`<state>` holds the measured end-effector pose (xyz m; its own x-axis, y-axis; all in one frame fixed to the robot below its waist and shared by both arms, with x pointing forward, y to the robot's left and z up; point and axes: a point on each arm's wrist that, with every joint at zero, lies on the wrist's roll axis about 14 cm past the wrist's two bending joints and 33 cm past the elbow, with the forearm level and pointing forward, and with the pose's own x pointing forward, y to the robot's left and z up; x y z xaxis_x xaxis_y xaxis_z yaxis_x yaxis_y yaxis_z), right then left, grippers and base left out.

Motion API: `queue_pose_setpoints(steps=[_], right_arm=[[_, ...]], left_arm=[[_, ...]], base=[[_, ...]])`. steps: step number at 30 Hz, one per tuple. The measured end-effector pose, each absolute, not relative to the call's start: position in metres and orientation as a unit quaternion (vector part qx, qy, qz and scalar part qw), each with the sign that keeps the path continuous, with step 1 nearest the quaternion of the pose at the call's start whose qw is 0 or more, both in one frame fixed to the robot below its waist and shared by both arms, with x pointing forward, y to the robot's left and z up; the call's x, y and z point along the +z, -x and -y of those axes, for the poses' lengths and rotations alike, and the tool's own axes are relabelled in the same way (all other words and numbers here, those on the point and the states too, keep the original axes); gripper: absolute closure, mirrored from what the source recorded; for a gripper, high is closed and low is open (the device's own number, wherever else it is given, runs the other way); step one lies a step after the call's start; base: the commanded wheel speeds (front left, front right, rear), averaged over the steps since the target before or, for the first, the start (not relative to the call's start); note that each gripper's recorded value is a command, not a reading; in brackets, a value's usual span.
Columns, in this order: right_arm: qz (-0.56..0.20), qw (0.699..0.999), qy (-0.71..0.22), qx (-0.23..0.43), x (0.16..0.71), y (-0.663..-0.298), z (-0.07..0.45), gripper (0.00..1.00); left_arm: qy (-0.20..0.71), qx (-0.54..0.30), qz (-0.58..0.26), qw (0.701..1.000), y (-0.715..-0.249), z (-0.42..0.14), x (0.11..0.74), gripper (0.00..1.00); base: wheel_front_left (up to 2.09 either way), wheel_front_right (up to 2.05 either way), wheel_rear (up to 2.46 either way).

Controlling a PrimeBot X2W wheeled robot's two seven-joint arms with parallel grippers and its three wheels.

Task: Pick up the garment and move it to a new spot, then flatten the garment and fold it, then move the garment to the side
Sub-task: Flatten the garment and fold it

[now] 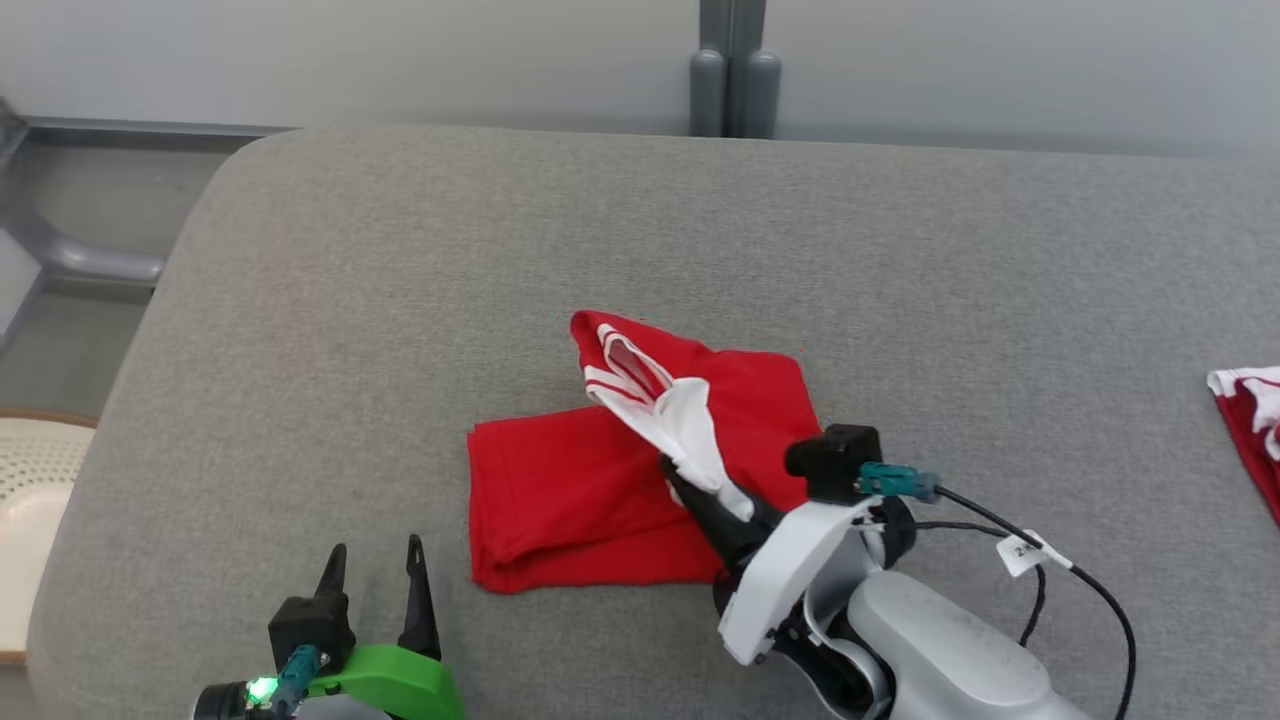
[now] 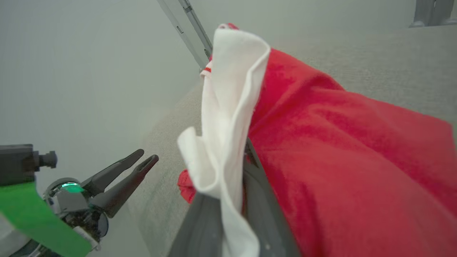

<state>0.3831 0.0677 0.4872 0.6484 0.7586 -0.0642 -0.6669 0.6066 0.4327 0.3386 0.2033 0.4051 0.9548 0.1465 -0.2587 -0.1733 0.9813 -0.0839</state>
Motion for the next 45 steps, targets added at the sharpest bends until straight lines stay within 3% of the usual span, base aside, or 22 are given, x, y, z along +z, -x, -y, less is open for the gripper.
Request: queue_pose_setpoints(steps=[4, 12, 13, 14, 15, 22, 30, 38, 45], right_arm=[[-0.131, 0.868, -0.183, 0.442, 0.489, -0.375, -0.099, 1.00], [-0.150, 0.856, -0.164, 0.466, 0.472, -0.381, -0.135, 1.00], [-0.153, 0.858, -0.164, 0.462, 0.469, -0.385, -0.136, 0.84], [-0.154, 0.859, -0.160, 0.461, 0.466, -0.389, -0.137, 0.46], [-0.152, 0.861, -0.162, 0.458, 0.466, -0.393, -0.138, 0.00], [-0.117, 0.887, -0.192, 0.403, 0.480, -0.436, -0.118, 0.00], [-0.059, 0.953, -0.151, 0.256, 0.477, -0.476, -0.008, 0.00], [-0.052, 0.982, -0.105, 0.147, 0.461, -0.460, 0.081, 0.00], [-0.050, 0.990, -0.093, 0.097, 0.458, -0.436, 0.123, 0.00]], left_arm=[[0.054, 0.085, -0.127, 0.987, -0.331, -0.206, 0.406, 0.00], [0.057, 0.107, -0.119, 0.985, -0.322, -0.217, 0.412, 0.00], [0.056, 0.113, -0.120, 0.985, -0.320, -0.220, 0.412, 0.00], [0.055, 0.118, -0.121, 0.984, -0.319, -0.222, 0.412, 0.00], [0.055, 0.121, -0.122, 0.984, -0.318, -0.224, 0.411, 0.00], [0.048, 0.132, -0.130, 0.981, -0.321, -0.229, 0.407, 0.00], [0.040, 0.097, -0.108, 0.989, -0.348, -0.214, 0.419, 0.00], [0.032, 0.056, -0.095, 0.993, -0.369, -0.191, 0.425, 0.00], [0.028, 0.027, -0.086, 0.996, -0.379, -0.173, 0.429, 0.00]], base=[[0.00, 0.00, 0.00], [0.00, 0.00, 0.00], [0.00, 0.00, 0.00], [0.00, 0.00, 0.00], [0.00, 0.00, 0.00], [0.00, 0.00, 0.00], [0.00, 0.00, 0.00], [0.00, 0.00, 0.00], [0.00, 0.00, 0.00]])
